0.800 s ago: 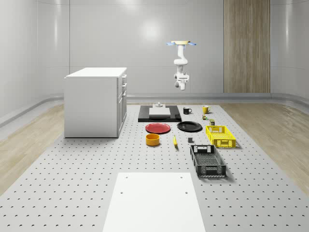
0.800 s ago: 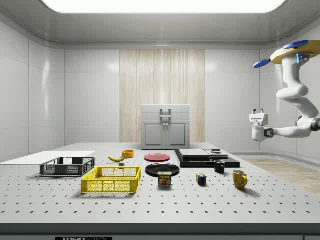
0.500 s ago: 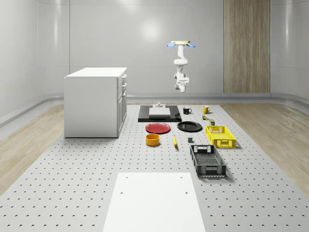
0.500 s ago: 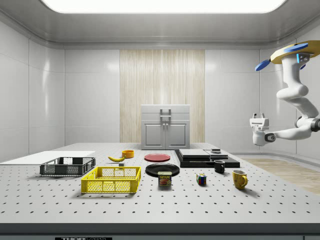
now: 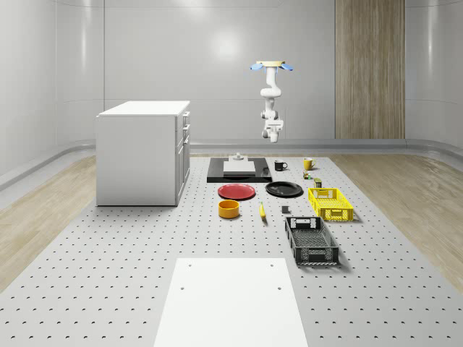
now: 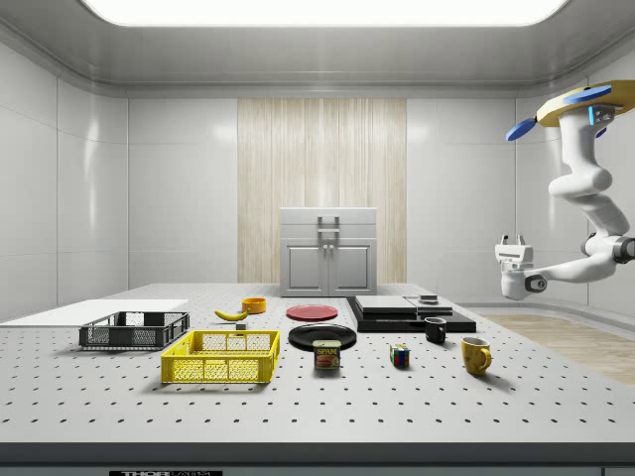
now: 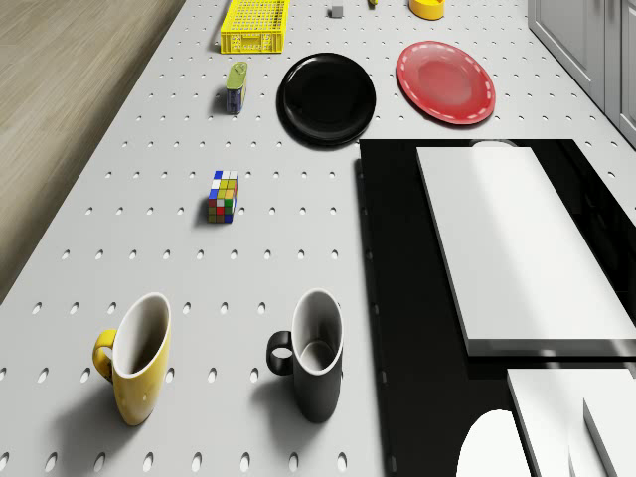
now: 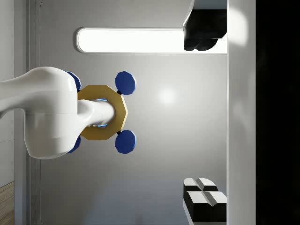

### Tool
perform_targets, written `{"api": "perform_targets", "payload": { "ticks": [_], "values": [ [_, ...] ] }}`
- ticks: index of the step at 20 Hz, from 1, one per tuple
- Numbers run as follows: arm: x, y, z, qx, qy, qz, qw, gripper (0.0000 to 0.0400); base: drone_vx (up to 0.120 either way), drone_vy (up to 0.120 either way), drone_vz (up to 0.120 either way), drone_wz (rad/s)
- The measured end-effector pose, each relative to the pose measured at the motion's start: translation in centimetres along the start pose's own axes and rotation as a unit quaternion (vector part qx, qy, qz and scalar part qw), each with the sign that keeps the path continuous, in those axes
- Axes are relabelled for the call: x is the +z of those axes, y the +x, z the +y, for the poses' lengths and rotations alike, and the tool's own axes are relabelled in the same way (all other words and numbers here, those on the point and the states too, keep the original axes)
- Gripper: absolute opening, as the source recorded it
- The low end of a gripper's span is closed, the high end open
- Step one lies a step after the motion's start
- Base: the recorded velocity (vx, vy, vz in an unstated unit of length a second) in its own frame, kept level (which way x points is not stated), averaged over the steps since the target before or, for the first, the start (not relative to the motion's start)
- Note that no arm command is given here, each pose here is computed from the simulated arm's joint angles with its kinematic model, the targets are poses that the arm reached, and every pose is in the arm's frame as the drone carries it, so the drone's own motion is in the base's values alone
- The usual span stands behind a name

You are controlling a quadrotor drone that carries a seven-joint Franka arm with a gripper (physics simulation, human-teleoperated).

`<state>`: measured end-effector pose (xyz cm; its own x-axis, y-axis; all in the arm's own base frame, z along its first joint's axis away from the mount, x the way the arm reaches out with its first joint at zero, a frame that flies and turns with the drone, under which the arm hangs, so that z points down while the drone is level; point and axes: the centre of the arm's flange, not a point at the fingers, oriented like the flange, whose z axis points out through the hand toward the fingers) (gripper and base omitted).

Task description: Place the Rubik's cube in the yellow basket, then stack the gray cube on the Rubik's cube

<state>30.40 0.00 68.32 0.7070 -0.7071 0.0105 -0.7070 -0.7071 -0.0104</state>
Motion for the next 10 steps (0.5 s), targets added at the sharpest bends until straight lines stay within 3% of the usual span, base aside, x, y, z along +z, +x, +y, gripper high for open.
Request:
{"api": "perform_targets", "payload": {
  "ticks": [2,10],
  "values": [
    [-0.3,0.01,-0.02,0.0,0.001,0.001,1.0,0.04,0.0,0.0,0.0,0.0],
    [-0.74,0.01,-0.01,0.0,0.003,0.003,1.0,0.04,0.12,0.12,0.0,0.0]
  ]
}}
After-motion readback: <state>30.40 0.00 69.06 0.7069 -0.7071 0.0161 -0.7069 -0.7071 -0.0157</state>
